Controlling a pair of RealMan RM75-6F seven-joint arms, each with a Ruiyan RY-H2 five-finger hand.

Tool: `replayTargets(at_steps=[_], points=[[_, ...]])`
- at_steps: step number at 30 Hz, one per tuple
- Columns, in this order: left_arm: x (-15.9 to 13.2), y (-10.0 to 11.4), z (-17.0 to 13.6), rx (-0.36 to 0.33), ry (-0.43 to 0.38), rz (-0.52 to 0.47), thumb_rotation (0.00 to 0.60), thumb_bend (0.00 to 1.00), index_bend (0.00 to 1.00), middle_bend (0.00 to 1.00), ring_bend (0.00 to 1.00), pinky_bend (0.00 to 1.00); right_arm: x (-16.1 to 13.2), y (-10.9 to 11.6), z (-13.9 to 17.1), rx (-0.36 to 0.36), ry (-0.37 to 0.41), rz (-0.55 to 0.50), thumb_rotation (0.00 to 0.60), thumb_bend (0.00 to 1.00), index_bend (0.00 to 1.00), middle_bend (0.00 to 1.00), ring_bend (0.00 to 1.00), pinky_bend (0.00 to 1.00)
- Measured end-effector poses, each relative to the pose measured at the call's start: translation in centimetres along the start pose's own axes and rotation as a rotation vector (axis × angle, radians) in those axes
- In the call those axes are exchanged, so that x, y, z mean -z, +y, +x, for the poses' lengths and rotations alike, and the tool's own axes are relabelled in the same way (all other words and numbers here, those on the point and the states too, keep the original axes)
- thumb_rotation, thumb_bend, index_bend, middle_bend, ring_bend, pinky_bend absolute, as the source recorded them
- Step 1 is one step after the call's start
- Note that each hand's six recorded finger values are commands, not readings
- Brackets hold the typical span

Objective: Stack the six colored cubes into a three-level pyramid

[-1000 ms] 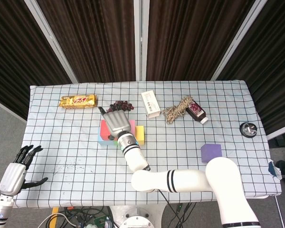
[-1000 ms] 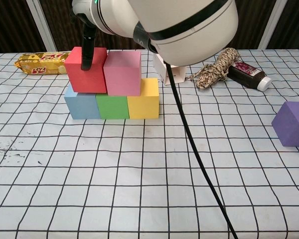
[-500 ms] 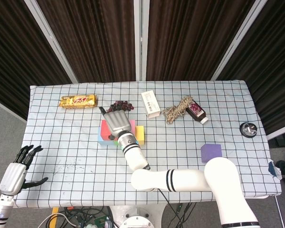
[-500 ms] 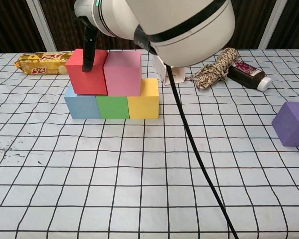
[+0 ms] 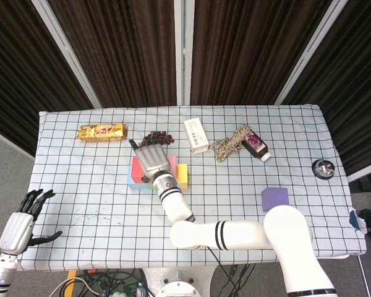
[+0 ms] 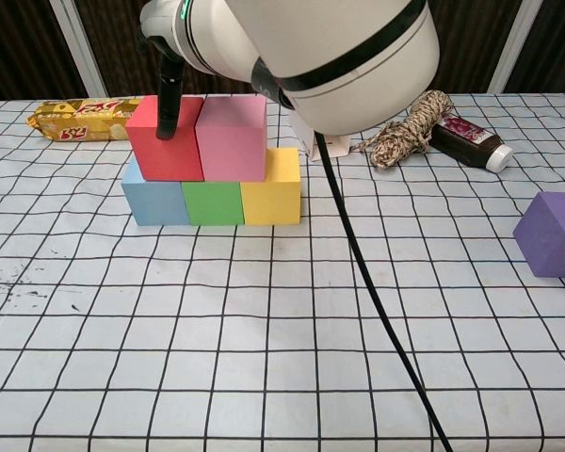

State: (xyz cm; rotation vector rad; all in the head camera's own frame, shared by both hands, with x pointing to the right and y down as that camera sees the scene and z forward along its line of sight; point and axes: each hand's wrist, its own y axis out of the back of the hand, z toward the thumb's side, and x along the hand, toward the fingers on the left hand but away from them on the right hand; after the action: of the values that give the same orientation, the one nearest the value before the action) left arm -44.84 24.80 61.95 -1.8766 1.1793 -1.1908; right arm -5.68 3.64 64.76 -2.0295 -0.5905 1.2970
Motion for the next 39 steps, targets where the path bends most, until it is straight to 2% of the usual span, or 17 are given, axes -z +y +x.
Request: replayTargets(at_steps=[39], points=[[0.29, -0.17, -0.17, 0.006, 0.009, -0.015, 0.6, 0.0, 0.05, 0.15, 0.05, 0.02, 0.19, 0.18, -0.09, 0.0, 0.003, -0.002, 0.6, 0.18, 0.0, 0.45, 0.06, 0.0]])
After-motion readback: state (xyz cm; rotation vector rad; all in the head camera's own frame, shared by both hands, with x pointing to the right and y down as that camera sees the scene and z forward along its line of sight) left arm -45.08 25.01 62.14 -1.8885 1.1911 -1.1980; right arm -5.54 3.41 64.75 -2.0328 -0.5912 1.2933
